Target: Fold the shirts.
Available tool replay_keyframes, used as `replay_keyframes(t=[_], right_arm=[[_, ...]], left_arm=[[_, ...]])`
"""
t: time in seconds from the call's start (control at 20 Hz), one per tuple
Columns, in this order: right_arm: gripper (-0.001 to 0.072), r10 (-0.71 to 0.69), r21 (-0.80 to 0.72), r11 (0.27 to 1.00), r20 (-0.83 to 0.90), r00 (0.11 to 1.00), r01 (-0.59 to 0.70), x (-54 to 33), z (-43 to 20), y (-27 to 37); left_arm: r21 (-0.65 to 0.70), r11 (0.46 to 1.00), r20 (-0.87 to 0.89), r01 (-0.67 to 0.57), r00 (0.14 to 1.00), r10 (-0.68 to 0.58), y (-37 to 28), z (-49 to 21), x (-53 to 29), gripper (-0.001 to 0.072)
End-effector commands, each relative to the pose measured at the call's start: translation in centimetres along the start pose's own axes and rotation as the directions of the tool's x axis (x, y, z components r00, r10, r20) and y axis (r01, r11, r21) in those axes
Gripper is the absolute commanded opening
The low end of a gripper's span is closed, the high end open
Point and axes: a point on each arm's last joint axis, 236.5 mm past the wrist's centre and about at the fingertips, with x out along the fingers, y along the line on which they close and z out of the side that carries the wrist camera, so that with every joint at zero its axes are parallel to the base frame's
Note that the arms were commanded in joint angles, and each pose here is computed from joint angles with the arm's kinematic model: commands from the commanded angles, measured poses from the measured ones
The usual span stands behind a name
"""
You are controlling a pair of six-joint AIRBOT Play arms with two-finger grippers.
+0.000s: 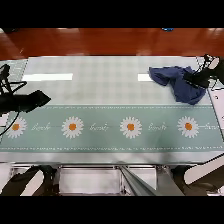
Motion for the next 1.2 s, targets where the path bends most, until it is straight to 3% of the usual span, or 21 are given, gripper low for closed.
replay_keyframes(t=[0.0, 0.4, 0.75, 1.0, 1.15], right_arm=[[0.0022, 0.030, -0.040, 0.999, 0.067, 0.997, -0.027, -2.6, 2.1, 1.0], [0.0022, 0.149, -0.204, 0.977, 0.419, 0.896, -0.067, -22.4, 6.6, 6.6], [0.0022, 0.358, -0.418, 0.905, 0.654, 0.667, -0.075, -41.0, 2.4, 14.2], [0.0022, 0.555, -0.599, 0.791, 0.615, 0.560, -0.126, -48.7, -5.0, 20.1], [0.0022, 0.668, -0.712, 0.669, 0.448, 0.594, -0.215, -48.7, -11.1, 24.3]], left_arm=[[-0.017, 1.000, -0.058, 0.015, 0.998, -0.016, -0.3, -1.4, -0.1, 0.0508], [0.086, 0.992, 0.079, -0.094, 0.993, 0.088, 1.2, 0.6, -3.3, 0.0508], [0.119, 0.989, 0.234, -0.089, 0.970, 0.059, -0.7, 1.2, -8.1, 0.0508], [0.130, 0.991, 0.288, -0.021, 0.958, -0.018, -2.9, 0.8, -10.1, 0.0508], [0.138, 0.990, 0.313, -0.006, 0.949, -0.038, -3.6, 0.7, -11.0, 0.0508]])
